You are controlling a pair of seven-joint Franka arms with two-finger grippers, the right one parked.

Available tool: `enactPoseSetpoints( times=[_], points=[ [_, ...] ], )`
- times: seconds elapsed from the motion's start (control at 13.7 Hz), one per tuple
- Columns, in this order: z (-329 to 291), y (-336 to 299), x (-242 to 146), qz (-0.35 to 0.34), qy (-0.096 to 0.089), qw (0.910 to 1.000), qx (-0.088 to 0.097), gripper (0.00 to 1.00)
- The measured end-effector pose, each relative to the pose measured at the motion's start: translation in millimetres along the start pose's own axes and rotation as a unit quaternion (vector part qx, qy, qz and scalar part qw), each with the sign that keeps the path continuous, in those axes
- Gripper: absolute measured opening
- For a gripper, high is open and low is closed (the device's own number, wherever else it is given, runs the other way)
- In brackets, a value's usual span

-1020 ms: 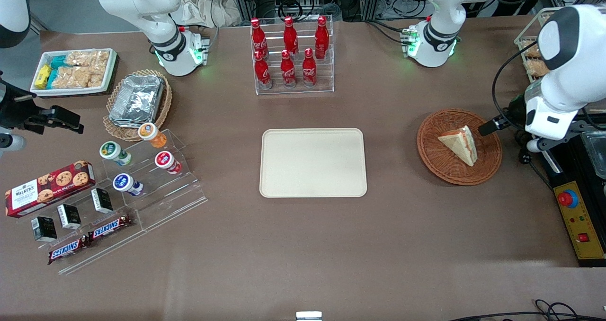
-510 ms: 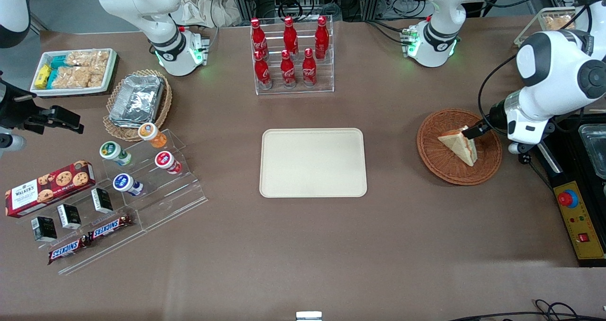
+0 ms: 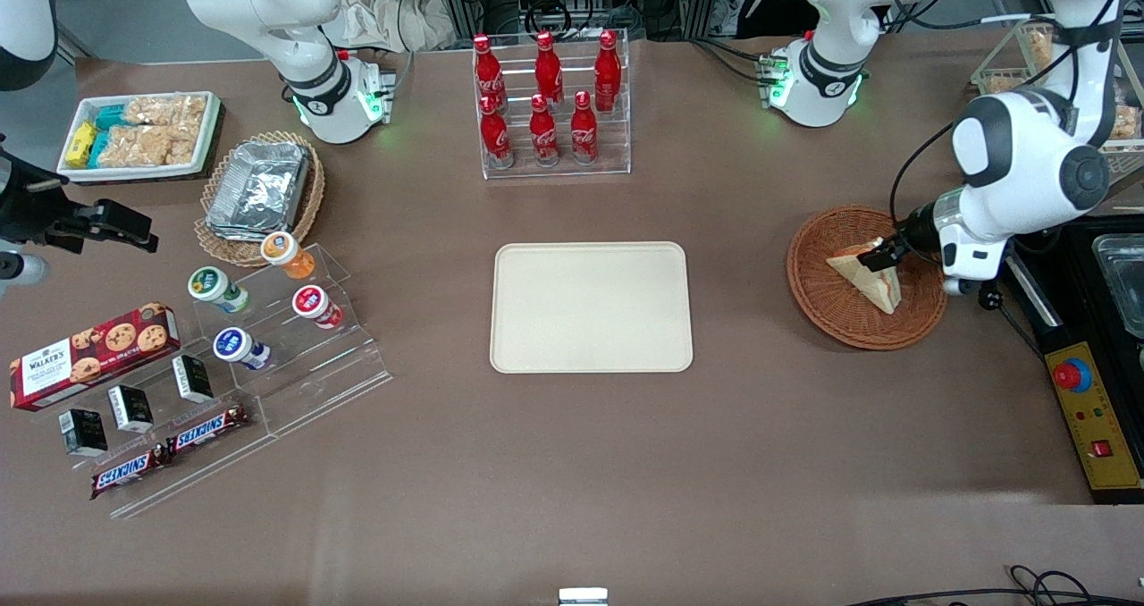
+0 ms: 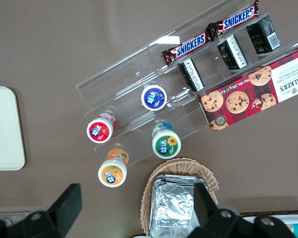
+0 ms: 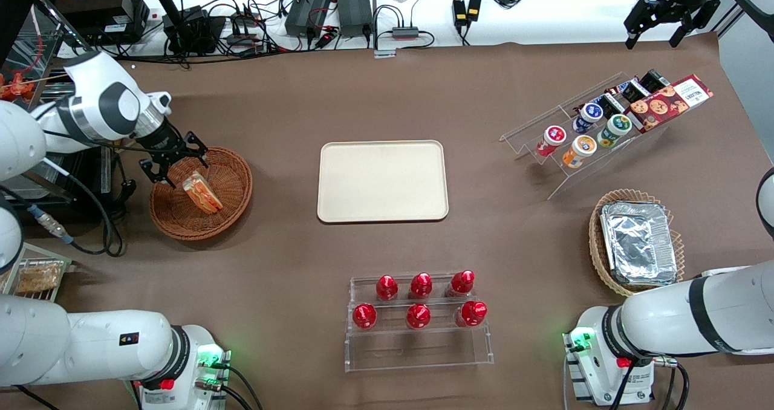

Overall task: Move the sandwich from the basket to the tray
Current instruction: 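Lower the open left gripper around the sandwich in the basket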

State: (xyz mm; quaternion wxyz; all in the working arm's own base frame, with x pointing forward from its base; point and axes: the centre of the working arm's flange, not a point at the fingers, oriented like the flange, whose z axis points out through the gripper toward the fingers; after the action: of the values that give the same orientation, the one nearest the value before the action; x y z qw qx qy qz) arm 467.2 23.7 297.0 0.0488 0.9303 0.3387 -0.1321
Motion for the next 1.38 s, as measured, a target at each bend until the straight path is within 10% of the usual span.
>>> enactPoseSetpoints(
  times=[0.66,1.02,1.38],
  points=[
    [80.1,-2.6,26.8,-0.017,-0.017,0.9994,0.024,0.96],
    [70.2,-6.2,33.6,-0.025,-0.012,0.9994,0.019,0.44],
    [20.8,1.4,24.1,-0.010,-0.018,0.9996,0.018,0.31]
  ],
)
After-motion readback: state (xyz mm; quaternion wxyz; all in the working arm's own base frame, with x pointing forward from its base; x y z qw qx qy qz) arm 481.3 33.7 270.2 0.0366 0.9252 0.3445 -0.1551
